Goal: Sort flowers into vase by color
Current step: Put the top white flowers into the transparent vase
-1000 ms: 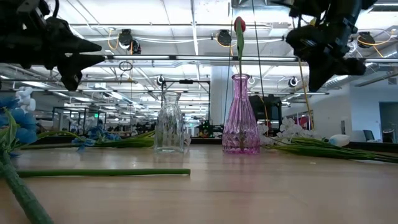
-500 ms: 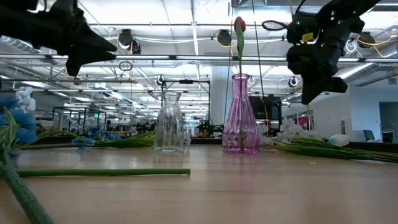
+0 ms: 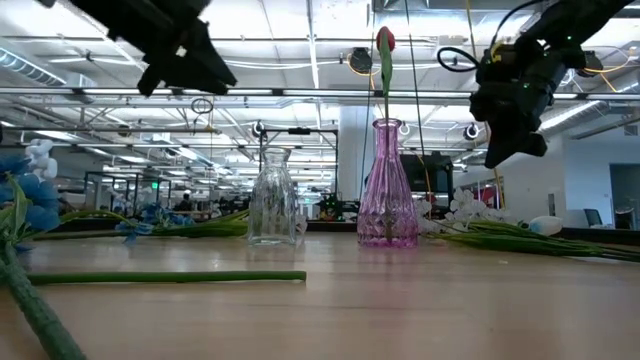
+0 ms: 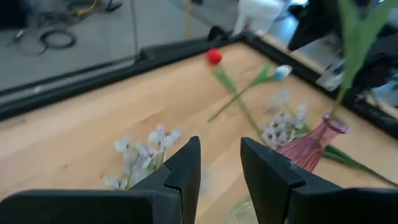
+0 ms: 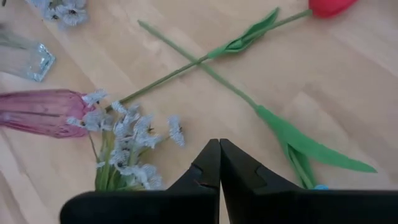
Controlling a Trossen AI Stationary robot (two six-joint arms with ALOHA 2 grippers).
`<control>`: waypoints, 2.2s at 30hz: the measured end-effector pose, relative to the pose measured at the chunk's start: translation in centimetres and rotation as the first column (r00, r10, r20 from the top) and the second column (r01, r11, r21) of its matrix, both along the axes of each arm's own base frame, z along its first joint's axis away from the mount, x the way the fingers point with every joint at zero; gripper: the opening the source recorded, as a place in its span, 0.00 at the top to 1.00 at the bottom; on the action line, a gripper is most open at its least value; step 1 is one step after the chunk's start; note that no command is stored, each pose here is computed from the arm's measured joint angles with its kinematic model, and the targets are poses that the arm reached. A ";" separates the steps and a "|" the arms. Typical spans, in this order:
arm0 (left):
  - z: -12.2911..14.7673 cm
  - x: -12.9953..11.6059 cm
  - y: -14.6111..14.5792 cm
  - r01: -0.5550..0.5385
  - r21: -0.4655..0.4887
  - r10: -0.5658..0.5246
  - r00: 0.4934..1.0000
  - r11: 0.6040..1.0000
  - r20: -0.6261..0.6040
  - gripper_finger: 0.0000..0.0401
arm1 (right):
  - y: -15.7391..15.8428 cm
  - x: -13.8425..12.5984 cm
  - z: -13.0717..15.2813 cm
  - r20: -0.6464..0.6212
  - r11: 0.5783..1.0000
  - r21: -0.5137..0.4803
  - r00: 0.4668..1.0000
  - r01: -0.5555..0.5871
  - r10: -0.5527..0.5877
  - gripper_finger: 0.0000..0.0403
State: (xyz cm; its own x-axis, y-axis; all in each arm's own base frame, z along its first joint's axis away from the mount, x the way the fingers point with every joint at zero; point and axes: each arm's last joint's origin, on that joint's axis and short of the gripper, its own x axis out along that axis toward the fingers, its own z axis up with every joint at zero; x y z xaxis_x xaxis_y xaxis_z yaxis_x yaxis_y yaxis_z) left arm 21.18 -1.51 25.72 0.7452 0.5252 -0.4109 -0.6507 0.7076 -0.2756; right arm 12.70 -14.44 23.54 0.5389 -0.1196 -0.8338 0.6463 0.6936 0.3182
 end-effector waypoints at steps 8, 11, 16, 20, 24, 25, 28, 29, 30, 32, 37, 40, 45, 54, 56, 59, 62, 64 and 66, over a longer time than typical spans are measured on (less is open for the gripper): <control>1.1 3.7 1.2 -0.141 -0.125 0.117 0.976 0.982 -0.182 0.70 | -0.1 0.0 0.0 0.009 0.999 -0.026 0.999 -0.047 0.047 1.00; 1.2 4.5 2.4 -0.154 -0.169 0.104 0.957 0.974 -0.272 0.70 | -0.1 0.0 0.0 0.012 0.999 -0.014 1.000 -0.029 0.029 1.00; 0.9 4.8 5.3 -0.160 -0.250 0.045 0.910 0.955 -0.411 0.70 | 0.0 -0.2 -0.1 0.003 0.999 0.029 1.000 0.013 -0.013 1.00; 0.4 4.7 7.3 -0.156 -0.270 0.018 0.891 0.950 -0.453 0.70 | 0.1 -0.2 -0.1 -0.005 0.996 0.068 0.998 0.056 -0.056 1.00; -0.2 4.7 8.8 -0.168 -0.319 -0.002 0.883 0.933 -0.469 0.70 | 0.1 -0.2 -0.1 -0.004 0.992 0.087 0.996 0.088 -0.088 1.00; -0.3 4.7 9.0 -0.172 -0.318 0.000 0.880 0.932 -0.475 0.70 | 0.1 -0.2 -0.1 -0.002 0.991 0.091 0.995 0.096 -0.096 1.00; -0.8 4.8 9.7 -0.141 -0.287 -0.028 0.857 0.947 -0.515 0.70 | 0.1 -0.2 -0.1 0.007 0.987 0.102 0.992 0.124 -0.125 1.00; -1.0 4.9 10.0 -0.136 -0.281 -0.035 0.848 0.950 -0.529 0.70 | 0.0 -0.2 -0.1 0.009 0.986 0.106 0.991 0.132 -0.134 1.00; -1.3 5.0 10.2 -0.134 -0.277 -0.039 0.840 0.951 -0.541 0.70 | 0.0 -0.1 -0.1 0.011 0.984 0.109 0.990 0.139 -0.141 1.00; -1.8 5.2 10.5 -0.104 -0.304 -0.086 0.828 0.947 -0.554 0.70 | 0.0 -0.1 0.0 0.014 0.982 0.114 0.988 0.151 -0.154 1.00; -4.2 6.0 11.4 -0.021 -0.407 -0.245 0.771 0.913 -0.588 0.70 | 0.0 -0.1 0.0 0.013 0.977 0.128 0.985 0.170 -0.173 1.00; -5.8 6.6 11.5 0.022 -0.466 -0.334 0.727 0.884 -0.600 0.70 | 0.0 -0.1 -0.1 0.013 0.976 0.131 0.984 0.175 -0.178 1.00; -8.0 7.2 11.6 0.060 -0.511 -0.421 0.653 0.858 -0.630 0.63 | 0.0 -0.1 0.0 0.014 0.971 0.142 0.981 0.191 -0.195 1.00; -8.8 7.4 12.0 0.037 -0.427 -0.357 0.613 0.904 -0.705 0.38 | 0.0 -0.1 0.0 0.014 0.967 0.151 0.978 0.204 -0.209 1.00; -8.8 7.4 12.1 0.023 -0.390 -0.324 0.605 0.920 -0.727 0.35 | 0.0 -0.1 0.0 0.014 0.967 0.150 0.978 0.204 -0.208 1.00; -9.0 7.5 12.2 0.027 -0.390 -0.324 0.611 0.920 -0.723 0.33 | 0.0 -0.1 0.0 0.011 0.968 0.145 0.978 0.206 -0.210 1.00; -9.6 7.9 12.1 0.039 -0.418 -0.351 0.615 0.908 -0.706 0.33 | 0.0 -0.1 0.0 0.010 0.970 0.137 0.979 0.200 -0.203 1.00; -10.2 8.3 12.0 0.043 -0.420 -0.357 0.609 0.907 -0.708 0.33 | 0.0 -0.1 0.0 0.010 0.971 0.135 0.980 0.196 -0.199 1.00; -11.1 8.5 11.9 0.037 -0.427 -0.365 0.587 0.904 -0.722 0.33 | 0.0 -0.1 0.0 0.009 0.971 0.134 0.980 0.196 -0.199 1.00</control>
